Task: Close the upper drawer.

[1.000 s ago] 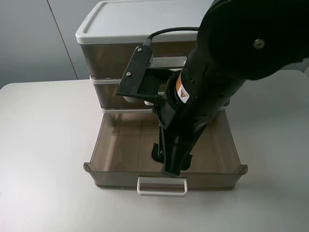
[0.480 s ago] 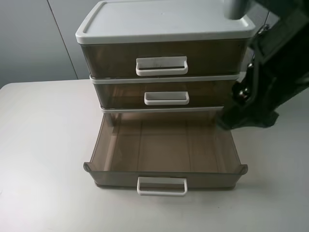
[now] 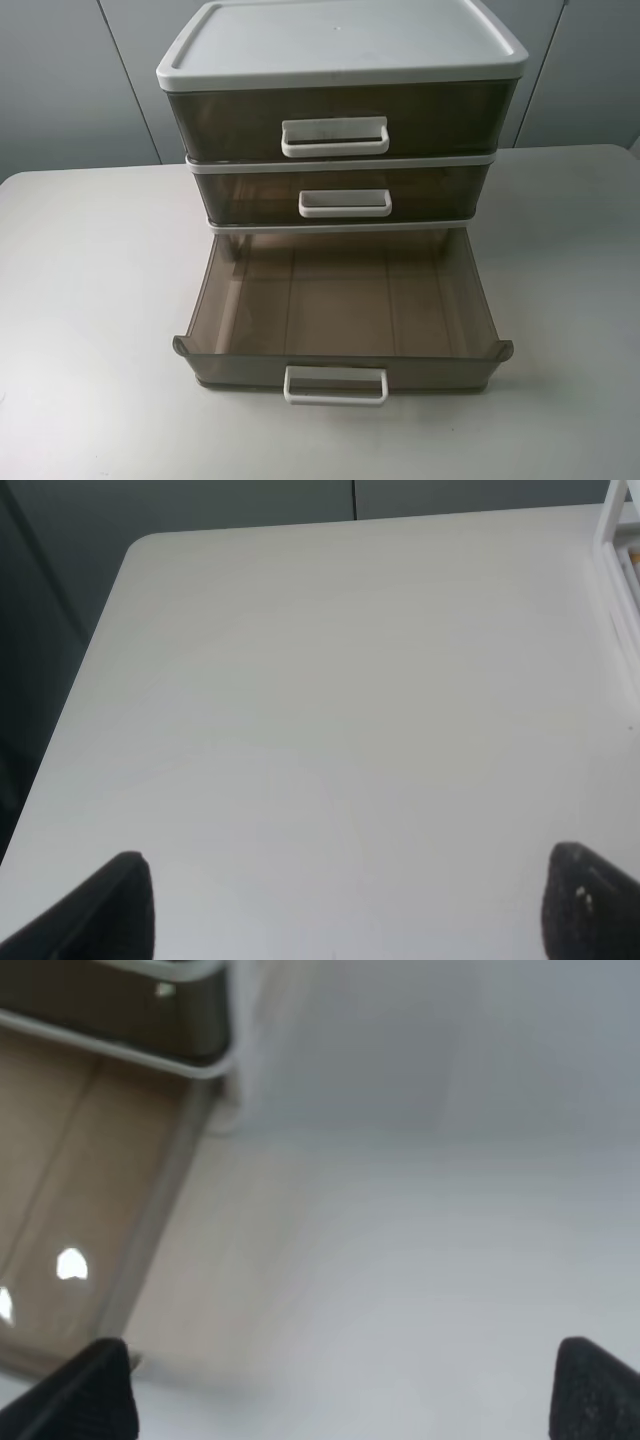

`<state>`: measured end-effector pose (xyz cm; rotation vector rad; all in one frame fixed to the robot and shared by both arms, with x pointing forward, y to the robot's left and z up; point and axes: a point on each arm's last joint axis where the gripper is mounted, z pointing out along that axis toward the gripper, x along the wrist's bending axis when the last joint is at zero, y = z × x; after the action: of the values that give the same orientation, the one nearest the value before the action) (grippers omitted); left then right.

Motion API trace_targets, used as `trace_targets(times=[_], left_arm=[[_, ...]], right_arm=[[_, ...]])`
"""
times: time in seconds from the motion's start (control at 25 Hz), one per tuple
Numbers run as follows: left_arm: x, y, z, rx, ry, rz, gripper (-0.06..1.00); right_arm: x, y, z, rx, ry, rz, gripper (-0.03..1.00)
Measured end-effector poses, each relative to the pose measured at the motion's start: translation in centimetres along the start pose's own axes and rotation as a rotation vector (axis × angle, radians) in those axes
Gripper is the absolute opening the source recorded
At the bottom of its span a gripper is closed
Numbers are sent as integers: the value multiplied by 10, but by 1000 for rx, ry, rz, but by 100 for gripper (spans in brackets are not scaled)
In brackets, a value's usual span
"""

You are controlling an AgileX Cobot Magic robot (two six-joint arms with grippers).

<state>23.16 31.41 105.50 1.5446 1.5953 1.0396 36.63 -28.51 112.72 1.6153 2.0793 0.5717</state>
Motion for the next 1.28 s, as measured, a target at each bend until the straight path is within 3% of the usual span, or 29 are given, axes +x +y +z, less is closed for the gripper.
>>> trace_targets(times=[0.2, 0.72, 0.88, 1.28], left_arm=[[0, 0, 0, 0, 0, 0, 74], [0, 0, 0, 0, 0, 0, 74], [0, 0, 0, 0, 0, 0, 74], [0, 0, 0, 0, 0, 0, 74]], right_arm=[[-1, -48, -12, -81, -64, 105, 63], [18, -136, -17, -375, -87, 249, 63], [20, -150, -22, -463, -109, 251, 63], [18, -152, -19, -463, -124, 300, 63]])
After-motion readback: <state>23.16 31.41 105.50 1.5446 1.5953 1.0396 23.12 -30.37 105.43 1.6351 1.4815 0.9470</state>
